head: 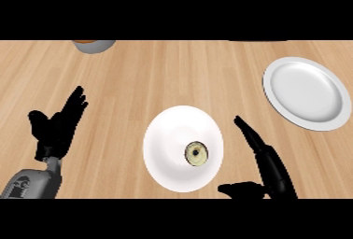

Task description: Pick the cupcake from the plate and place it in the plate

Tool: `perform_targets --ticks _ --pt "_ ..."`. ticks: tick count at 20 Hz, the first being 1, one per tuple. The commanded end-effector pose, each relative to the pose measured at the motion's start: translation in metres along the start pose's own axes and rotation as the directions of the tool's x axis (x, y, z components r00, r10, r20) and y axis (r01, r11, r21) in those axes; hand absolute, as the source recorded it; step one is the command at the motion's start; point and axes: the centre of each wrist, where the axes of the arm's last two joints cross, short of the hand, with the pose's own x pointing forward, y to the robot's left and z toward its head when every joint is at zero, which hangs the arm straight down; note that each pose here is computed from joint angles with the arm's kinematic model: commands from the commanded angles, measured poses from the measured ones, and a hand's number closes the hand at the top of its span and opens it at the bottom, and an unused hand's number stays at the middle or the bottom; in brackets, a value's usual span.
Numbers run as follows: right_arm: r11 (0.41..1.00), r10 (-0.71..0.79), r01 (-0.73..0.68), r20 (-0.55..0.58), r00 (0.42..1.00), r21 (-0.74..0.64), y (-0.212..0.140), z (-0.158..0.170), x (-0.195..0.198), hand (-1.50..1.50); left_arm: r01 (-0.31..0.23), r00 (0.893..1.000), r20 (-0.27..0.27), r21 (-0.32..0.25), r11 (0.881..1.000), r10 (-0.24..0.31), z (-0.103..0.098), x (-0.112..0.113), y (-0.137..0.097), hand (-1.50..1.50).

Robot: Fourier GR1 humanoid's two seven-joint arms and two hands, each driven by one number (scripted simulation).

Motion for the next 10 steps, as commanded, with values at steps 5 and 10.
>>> perform_targets --ticks 5,10 --pt "0.972 0.147 -0.120 -0.125 0.981 0.201 0.013 -0.010 0.038 -1.50 0.003 1.000 -0.005 -0.002 1.000 -0.003 -0.001 0.001 -0.003 0.00" --pt "0.932 0.313 -0.270 -0.158 0.937 0.243 0.025 -0.030 0.041 -1.50 0.007 1.000 -0.011 -0.001 1.000 -0.007 -0.013 -0.010 -0.011 0.00"
